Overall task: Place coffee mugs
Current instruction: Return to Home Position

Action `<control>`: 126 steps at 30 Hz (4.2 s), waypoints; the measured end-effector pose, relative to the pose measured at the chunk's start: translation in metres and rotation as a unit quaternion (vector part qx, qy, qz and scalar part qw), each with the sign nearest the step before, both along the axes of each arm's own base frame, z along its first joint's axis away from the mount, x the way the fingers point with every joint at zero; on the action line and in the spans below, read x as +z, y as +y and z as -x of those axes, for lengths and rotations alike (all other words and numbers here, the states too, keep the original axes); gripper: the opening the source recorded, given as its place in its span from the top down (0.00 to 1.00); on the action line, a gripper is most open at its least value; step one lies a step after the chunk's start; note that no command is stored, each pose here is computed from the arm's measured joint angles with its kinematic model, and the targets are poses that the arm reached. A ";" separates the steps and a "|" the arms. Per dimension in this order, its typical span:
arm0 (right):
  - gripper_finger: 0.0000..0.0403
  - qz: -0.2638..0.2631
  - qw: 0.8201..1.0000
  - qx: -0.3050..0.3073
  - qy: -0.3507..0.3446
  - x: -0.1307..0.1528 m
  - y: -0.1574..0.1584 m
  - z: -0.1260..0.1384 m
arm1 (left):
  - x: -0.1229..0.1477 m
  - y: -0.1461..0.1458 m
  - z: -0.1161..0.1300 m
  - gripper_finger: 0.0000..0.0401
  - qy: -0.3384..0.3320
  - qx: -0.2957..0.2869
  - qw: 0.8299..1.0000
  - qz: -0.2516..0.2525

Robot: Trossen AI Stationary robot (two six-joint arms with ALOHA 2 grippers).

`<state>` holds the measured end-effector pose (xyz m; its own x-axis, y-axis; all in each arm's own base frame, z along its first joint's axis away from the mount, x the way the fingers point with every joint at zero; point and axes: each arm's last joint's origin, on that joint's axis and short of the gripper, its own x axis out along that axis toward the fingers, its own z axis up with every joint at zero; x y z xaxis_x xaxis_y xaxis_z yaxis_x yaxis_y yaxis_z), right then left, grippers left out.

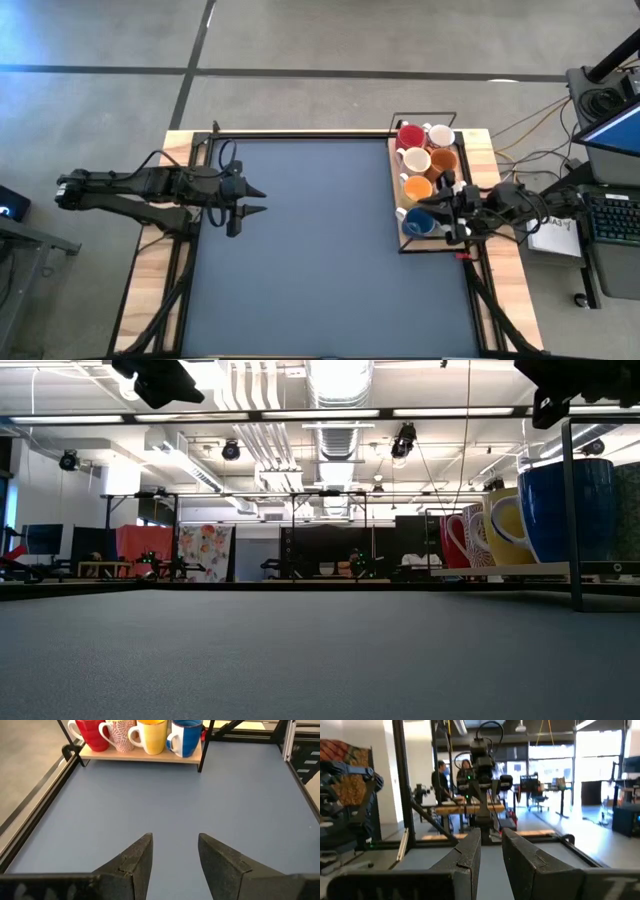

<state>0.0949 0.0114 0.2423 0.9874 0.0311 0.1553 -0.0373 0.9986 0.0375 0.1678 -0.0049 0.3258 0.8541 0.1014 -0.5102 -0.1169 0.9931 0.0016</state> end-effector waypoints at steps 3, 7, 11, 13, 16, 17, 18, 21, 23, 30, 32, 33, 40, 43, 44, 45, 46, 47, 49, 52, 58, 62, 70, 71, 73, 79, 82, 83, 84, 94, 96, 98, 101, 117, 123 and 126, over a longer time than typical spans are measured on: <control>0.83 -0.002 1.000 0.000 -0.019 -0.010 0.001 -0.003 | 0.000 0.000 0.000 0.65 0.001 0.000 1.000 0.000; 0.83 -0.007 0.999 0.000 -0.043 -0.021 0.001 -0.006 | -0.001 0.000 0.001 0.65 0.005 0.000 1.000 0.000; 0.83 -0.012 0.997 0.000 -0.079 -0.029 0.001 -0.006 | -0.002 0.000 0.001 0.65 0.012 0.000 1.000 -0.001; 0.83 -0.011 0.995 0.000 -0.097 -0.034 0.001 -0.006 | -0.002 0.000 0.001 0.65 0.013 0.000 1.000 -0.001; 0.83 -0.008 0.993 -0.001 -0.116 -0.036 0.001 -0.005 | -0.002 0.000 0.001 0.65 0.014 0.000 1.000 -0.001; 0.83 -0.002 0.993 0.001 -0.118 -0.036 0.001 -0.005 | -0.002 0.000 0.001 0.65 0.013 0.000 1.000 -0.001; 0.83 0.002 0.993 0.005 -0.121 -0.036 0.001 -0.005 | -0.002 0.000 0.001 0.65 0.014 0.000 1.000 -0.001; 0.83 0.005 0.993 0.007 -0.122 -0.036 0.002 -0.005 | -0.002 0.000 0.002 0.65 0.015 0.000 1.000 -0.001; 0.83 0.006 0.993 0.007 -0.116 -0.037 0.002 -0.005 | -0.003 0.000 0.002 0.65 0.017 0.000 1.000 -0.001; 0.83 0.002 0.998 0.011 -0.063 -0.046 0.002 -0.009 | -0.002 0.000 0.001 0.65 0.010 0.001 1.000 0.001; 0.83 -0.009 0.998 0.014 -0.054 -0.048 0.002 -0.009 | -0.003 0.000 -0.001 0.65 0.000 0.001 1.000 0.003; 0.83 -0.016 0.998 0.015 -0.053 -0.048 0.002 -0.009 | -0.006 0.000 -0.002 0.65 -0.002 -0.002 1.000 0.005; 0.83 -0.035 0.998 0.019 -0.052 -0.048 0.002 -0.009 | -0.030 -0.005 -0.013 0.65 -0.071 -0.081 0.994 0.004; 0.83 -0.035 0.998 0.019 -0.052 -0.048 0.002 -0.009 | -0.042 -0.006 -0.018 0.65 -0.104 -0.098 0.990 -0.009; 0.83 -0.035 0.998 0.019 -0.052 -0.048 0.002 -0.009 | -0.045 -0.005 -0.018 0.65 -0.113 -0.098 0.989 -0.012; 0.83 -0.035 0.998 0.019 -0.052 -0.048 0.002 -0.009 | -0.049 -0.005 -0.019 0.65 -0.121 -0.097 0.988 -0.016; 0.83 -0.035 0.998 0.019 -0.051 -0.048 0.002 -0.009 | -0.053 -0.004 -0.020 0.65 -0.128 -0.096 0.987 -0.017; 0.83 -0.035 0.998 0.019 -0.051 -0.048 0.002 -0.009 | -0.056 -0.003 -0.020 0.65 -0.134 -0.094 0.986 -0.019; 0.83 -0.035 0.998 0.019 -0.051 -0.048 0.002 -0.009 | -0.061 -0.001 -0.019 0.65 -0.138 -0.089 0.986 -0.022; 0.83 -0.035 0.998 0.019 -0.051 -0.048 0.002 -0.009 | -0.068 0.005 -0.015 0.65 -0.128 -0.071 0.989 -0.018; 0.83 -0.035 0.998 0.019 -0.049 -0.049 0.002 -0.009 | -0.071 0.015 0.000 0.65 -0.151 -0.053 0.987 -0.001; 0.83 -0.034 0.998 0.019 -0.047 -0.049 0.002 -0.010 | -0.071 0.017 0.010 0.65 -0.171 -0.045 0.984 0.004; 0.83 -0.029 0.998 0.017 -0.047 -0.049 0.002 -0.010 | -0.082 0.017 0.024 0.65 -0.188 -0.035 0.981 -0.019; 0.83 -0.029 0.998 0.017 -0.047 -0.049 0.002 -0.010 | -0.084 0.017 0.026 0.65 -0.191 -0.032 0.981 -0.017; 0.83 -0.029 0.998 0.017 -0.047 -0.049 0.002 -0.010 | -0.087 0.017 0.029 0.65 -0.203 -0.029 0.979 -0.013; 0.83 -0.030 0.998 0.017 -0.047 -0.049 0.002 -0.010 | -0.101 0.018 0.041 0.65 -0.220 0.015 0.975 -0.018; 0.83 -0.029 0.998 0.017 -0.047 -0.049 0.002 -0.010 | -0.107 0.019 0.048 0.65 -0.233 0.045 0.971 -0.018; 0.83 -0.030 0.998 0.018 -0.047 -0.049 0.002 -0.010 | -0.108 0.019 0.050 0.65 -0.239 0.047 0.970 -0.018; 0.83 -0.030 0.998 0.018 -0.047 -0.049 0.002 -0.010 | -0.108 0.019 0.052 0.65 -0.246 0.047 0.968 -0.018; 0.83 -0.029 0.998 0.017 -0.047 -0.050 0.002 -0.010 | -0.117 0.021 0.068 0.65 -0.298 0.101 0.949 -0.023; 0.83 -0.029 0.998 0.017 -0.047 -0.050 0.002 -0.010 | -0.117 0.020 0.070 0.65 -0.307 0.100 0.946 -0.022; 0.83 -0.029 0.998 0.017 -0.047 -0.050 0.002 -0.010 | -0.120 0.020 0.072 0.65 -0.311 0.105 0.944 -0.024; 0.83 -0.029 0.998 0.017 -0.047 -0.050 0.002 -0.010 | -0.128 0.022 0.072 0.65 -0.328 0.127 0.936 -0.026; 0.83 -0.029 0.998 0.017 -0.045 -0.050 0.002 -0.010 | -0.143 0.022 0.071 0.65 -0.339 0.129 0.931 -0.046; 0.83 -0.030 0.998 0.017 -0.045 -0.050 0.002 -0.010 | -0.151 0.022 0.069 0.65 -0.299 0.129 0.944 -0.047; 0.83 -0.029 0.998 0.017 -0.045 -0.050 0.002 -0.010 | -0.151 0.022 0.068 0.65 -0.294 0.129 0.946 -0.044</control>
<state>0.1046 0.0136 0.1924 0.9679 0.0528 0.2459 -0.0772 0.9929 0.0908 0.0997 0.0175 0.1744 0.9284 0.3657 0.0654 -0.3624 0.9303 -0.0574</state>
